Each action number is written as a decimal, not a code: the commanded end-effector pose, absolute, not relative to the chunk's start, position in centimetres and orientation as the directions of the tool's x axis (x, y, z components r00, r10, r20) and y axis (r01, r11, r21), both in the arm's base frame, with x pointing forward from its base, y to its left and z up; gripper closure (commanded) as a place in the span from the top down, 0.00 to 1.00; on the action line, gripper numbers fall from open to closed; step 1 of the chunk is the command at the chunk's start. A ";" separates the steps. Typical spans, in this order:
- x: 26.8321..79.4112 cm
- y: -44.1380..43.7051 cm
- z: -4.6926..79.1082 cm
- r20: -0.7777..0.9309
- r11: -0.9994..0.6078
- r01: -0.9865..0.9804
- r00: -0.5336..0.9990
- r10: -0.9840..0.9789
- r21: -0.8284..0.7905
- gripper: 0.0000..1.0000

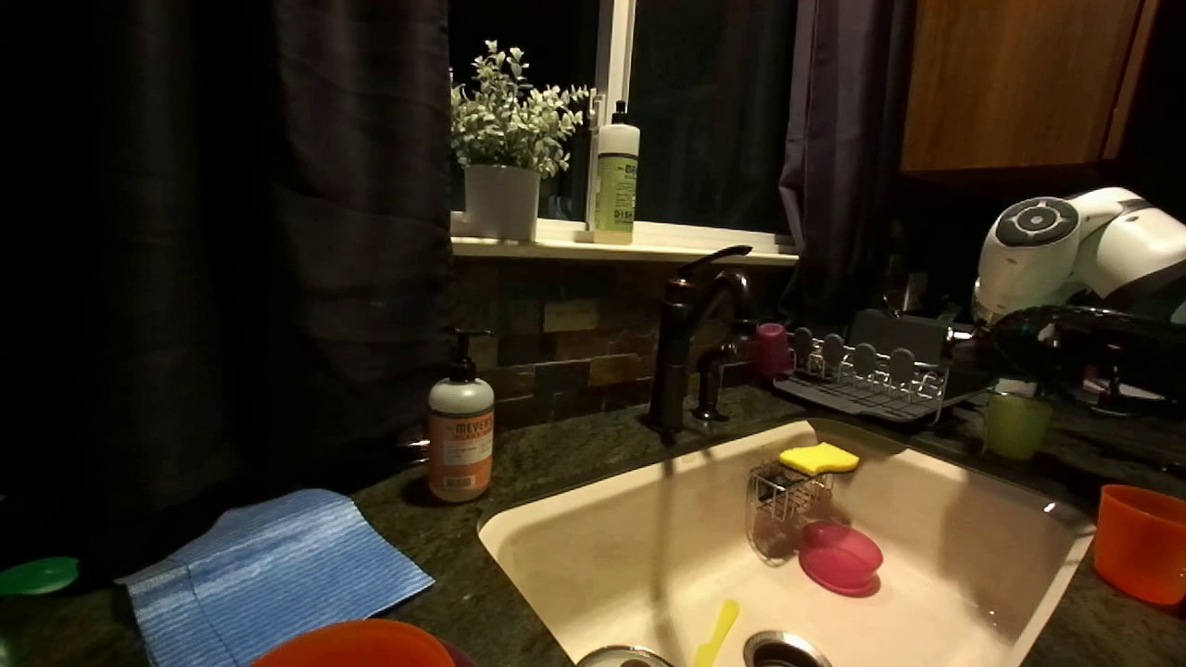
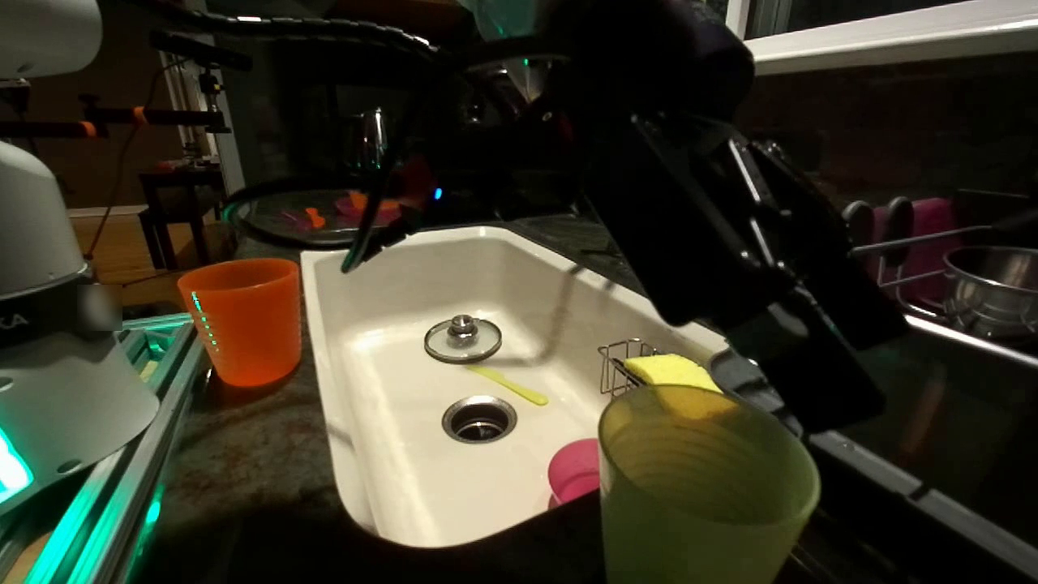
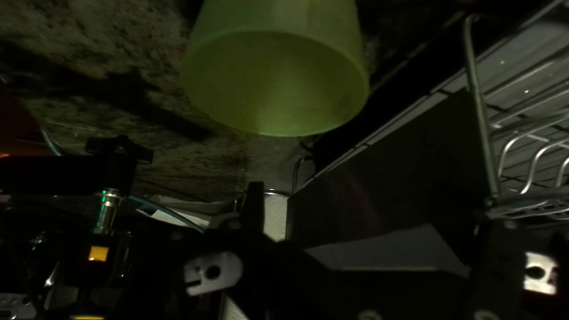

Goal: Pick the green cup from the drying rack and place it to the right of the sink right-side-up

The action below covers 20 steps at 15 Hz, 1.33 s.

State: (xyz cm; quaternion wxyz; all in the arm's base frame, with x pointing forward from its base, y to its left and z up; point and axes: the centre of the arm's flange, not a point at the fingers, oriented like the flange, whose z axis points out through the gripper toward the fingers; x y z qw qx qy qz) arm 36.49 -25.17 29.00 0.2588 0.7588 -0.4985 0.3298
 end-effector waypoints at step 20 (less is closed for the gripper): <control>32.2 -25.4 46.9 0.244 -0.444 -0.875 0.480 -0.842 0.190 1.00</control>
